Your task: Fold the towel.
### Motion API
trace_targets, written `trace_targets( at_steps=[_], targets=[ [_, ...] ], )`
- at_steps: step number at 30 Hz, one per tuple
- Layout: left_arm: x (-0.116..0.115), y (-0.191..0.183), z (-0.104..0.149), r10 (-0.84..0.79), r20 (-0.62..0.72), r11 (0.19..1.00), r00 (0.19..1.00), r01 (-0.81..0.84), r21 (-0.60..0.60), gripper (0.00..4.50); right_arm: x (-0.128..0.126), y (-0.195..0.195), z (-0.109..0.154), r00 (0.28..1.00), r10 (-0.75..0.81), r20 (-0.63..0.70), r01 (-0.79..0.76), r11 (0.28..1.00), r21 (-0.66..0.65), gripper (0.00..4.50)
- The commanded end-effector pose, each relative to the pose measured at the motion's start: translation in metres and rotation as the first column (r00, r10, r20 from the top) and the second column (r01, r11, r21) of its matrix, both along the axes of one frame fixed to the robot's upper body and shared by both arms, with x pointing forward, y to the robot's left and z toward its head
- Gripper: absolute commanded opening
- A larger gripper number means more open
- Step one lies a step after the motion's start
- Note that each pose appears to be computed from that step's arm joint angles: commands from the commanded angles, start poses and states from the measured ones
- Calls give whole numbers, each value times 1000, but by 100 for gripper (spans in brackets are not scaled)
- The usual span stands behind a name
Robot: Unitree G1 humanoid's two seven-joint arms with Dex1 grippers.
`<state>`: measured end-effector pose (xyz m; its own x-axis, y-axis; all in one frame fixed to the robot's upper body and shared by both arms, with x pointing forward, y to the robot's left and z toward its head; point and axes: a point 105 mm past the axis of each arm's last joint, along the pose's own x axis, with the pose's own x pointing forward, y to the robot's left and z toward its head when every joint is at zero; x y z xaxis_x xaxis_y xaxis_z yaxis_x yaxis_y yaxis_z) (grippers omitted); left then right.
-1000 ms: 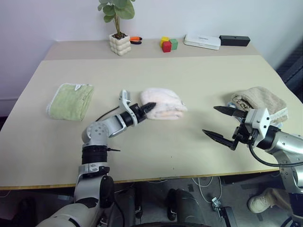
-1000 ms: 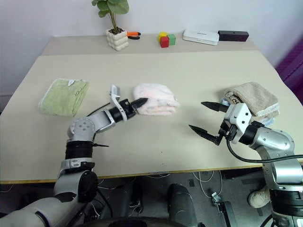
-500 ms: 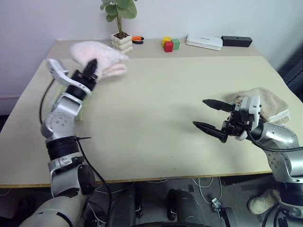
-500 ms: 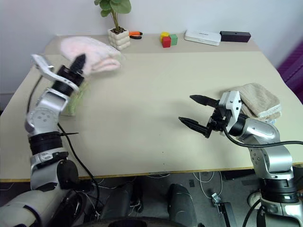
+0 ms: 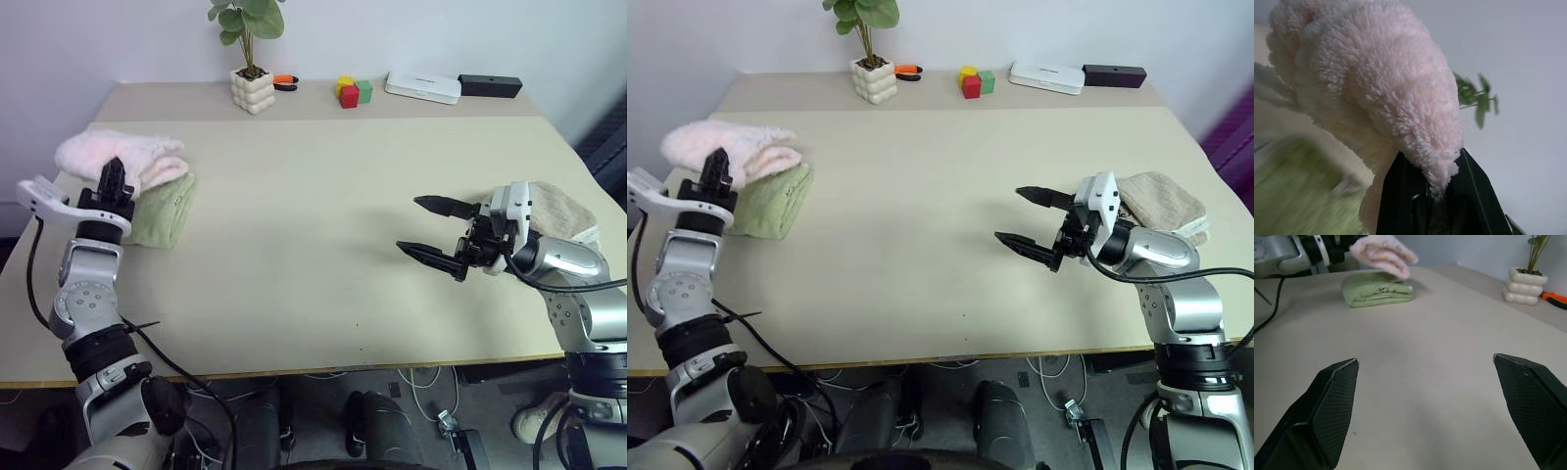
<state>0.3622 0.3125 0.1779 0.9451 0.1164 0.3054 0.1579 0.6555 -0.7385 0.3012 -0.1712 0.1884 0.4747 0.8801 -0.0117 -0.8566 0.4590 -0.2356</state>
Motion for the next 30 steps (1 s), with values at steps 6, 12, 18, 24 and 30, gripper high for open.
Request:
trace_targets(
  at_steps=[6,12,18,24,30],
  targets=[
    [-14,7,-41,16,-83,995,996,-24,-95,4,1,0,16,996,-4,84,6,999,-32,450],
    [-17,5,-39,15,-66,991,998,-24,-131,267,3,2,14,996,-15,93,17,999,-29,450],
    [-30,-2,-38,-52,-31,984,998,46,-171,448,3,4,11,995,-20,93,22,1000,-21,450],
    [-51,-11,-27,-79,2,993,997,79,-89,448,6,4,10,996,-21,88,23,1000,-18,450],
    [-74,-33,-27,-193,4,978,981,192,75,448,10,4,11,996,-19,93,20,1000,-15,450]
  ],
)
